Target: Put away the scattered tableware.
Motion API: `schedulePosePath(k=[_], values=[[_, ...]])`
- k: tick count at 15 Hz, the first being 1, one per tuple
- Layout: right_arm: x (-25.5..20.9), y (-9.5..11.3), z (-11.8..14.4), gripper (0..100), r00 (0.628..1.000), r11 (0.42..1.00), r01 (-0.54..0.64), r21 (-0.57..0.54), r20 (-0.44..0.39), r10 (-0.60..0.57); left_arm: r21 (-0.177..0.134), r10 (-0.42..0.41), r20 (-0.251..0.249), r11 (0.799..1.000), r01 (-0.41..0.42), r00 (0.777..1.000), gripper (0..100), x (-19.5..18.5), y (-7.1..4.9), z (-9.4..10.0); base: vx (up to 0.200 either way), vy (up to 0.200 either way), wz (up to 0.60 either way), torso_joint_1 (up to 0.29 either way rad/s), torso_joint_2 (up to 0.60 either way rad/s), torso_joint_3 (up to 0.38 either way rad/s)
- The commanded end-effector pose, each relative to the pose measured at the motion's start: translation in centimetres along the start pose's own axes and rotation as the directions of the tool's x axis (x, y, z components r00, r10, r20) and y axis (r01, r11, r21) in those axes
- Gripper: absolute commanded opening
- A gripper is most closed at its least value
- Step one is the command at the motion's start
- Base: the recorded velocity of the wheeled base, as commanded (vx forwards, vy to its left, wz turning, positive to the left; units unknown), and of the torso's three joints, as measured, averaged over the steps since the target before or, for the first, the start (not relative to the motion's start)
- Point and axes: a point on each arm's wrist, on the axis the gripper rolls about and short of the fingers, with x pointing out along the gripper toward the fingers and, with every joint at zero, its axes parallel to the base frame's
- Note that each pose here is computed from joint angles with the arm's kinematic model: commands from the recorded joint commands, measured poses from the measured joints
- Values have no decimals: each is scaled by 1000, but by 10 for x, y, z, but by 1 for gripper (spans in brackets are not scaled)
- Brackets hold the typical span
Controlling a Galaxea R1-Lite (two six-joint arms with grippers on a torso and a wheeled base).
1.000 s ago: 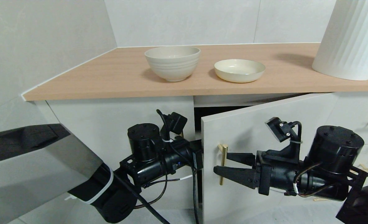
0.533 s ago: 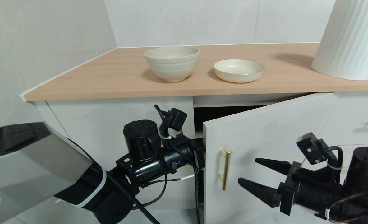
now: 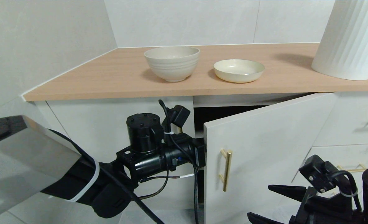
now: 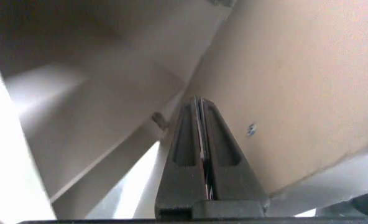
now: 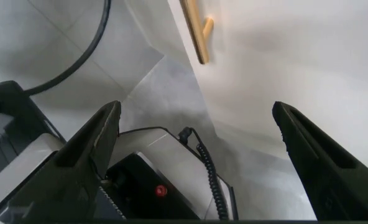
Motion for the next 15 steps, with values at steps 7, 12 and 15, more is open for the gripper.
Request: schedulePosePath(k=[7,12,15], values=[[-9,3,-2,100,1000,1000,-14,-7,-26,14,-2,-30,-18,1000,30,999,0,2,-7,-5,-86,0,0,2,2,0],[-9,4,-2,100,999,1000,-19,-9,-32,18,-9,-25,-35,1000,25,999,0,8,-2,-12,-120,0,0,3,0,2],[-9,4,-2,100,999,1000,-19,-10,-32,18,-2,-16,-17,1000,16,1000,0,16,4,-17,0,0,0,0,0,0]])
